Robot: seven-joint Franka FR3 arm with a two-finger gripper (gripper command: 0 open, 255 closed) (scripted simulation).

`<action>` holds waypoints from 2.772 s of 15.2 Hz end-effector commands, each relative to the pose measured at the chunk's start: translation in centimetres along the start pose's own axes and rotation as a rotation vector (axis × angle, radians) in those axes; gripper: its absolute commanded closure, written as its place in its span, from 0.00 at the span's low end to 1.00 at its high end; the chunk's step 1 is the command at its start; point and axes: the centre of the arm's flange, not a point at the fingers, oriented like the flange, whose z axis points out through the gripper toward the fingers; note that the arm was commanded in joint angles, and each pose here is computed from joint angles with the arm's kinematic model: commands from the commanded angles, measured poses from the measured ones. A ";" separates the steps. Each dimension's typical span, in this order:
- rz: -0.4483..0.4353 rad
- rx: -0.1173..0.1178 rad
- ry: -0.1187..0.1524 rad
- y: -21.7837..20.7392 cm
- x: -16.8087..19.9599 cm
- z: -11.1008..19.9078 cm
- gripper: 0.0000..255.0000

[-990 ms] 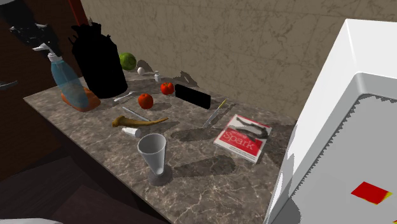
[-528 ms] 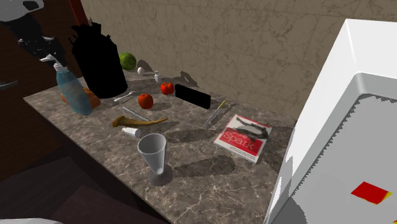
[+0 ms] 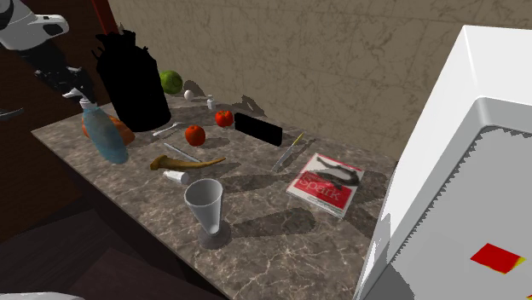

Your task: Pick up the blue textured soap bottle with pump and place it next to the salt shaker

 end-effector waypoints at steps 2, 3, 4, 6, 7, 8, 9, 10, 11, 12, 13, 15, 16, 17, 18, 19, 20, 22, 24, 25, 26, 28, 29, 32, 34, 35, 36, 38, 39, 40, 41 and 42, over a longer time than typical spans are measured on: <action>0.000 0.000 0.001 -0.1 -0.5 1.5 1.00; 0.000 0.000 0.001 -0.1 -0.6 2.0 1.00; 0.000 0.000 0.001 -0.2 -0.8 2.5 1.00; 0.000 0.000 0.001 -0.2 -1.1 3.5 1.00; 0.000 0.000 0.001 -0.3 -1.2 4.0 1.00; 0.000 0.000 0.001 -0.3 -1.4 4.5 1.00; 0.000 0.000 0.001 -0.3 -1.5 5.0 1.00; 0.000 0.000 0.001 -0.4 -1.6 5.6 1.00; 0.000 0.000 0.001 -0.4 -1.8 6.1 1.00; 0.000 0.000 0.001 -0.4 -1.9 6.6 1.00; 0.000 0.000 0.001 -0.5 -2.1 7.1 1.00; 0.000 0.000 0.001 -0.5 -2.4 8.1 1.00; 0.000 0.000 0.001 -0.6 -2.5 8.6 1.00; 0.000 0.000 0.001 -0.6 -2.6 9.1 1.00; 0.000 0.000 0.001 -0.6 -2.8 9.6 1.00; 0.000 0.000 0.001 -0.7 -2.9 10.1 1.00; 0.000 0.000 0.001 -0.7 -3.1 10.6 1.00; 0.000 0.000 0.001 -0.8 -3.4 11.6 1.00; 0.000 0.000 0.001 -0.8 -3.6 12.7 1.00; 0.000 0.000 0.001 -0.9 -3.8 13.2 1.00; 0.000 0.000 0.001 -0.9 -3.9 13.7 1.00; 0.000 0.000 0.001 -1.0 -4.2 14.7 1.00; 0.000 0.000 0.001 -1.0 -4.4 15.2 1.00; 0.000 0.000 0.001 -1.1 -4.8 16.7 1.00; 0.000 0.000 0.001 -1.2 -5.1 17.7 1.00; 0.000 0.000 0.001 -1.2 -5.1 18.0 1.00; 0.000 0.000 0.001 -1.2 -5.1 18.0 1.00; 0.000 0.000 0.001 -1.2 -5.1 18.0 1.00; 0.000 0.000 0.001 -1.2 -5.1 18.0 1.00; 0.000 0.000 0.001 -1.2 -5.1 18.0 1.00; 0.000 0.000 0.001 -1.2 -5.1 18.0 1.00; 0.000 0.000 0.001 -1.2 -5.1 18.0 1.00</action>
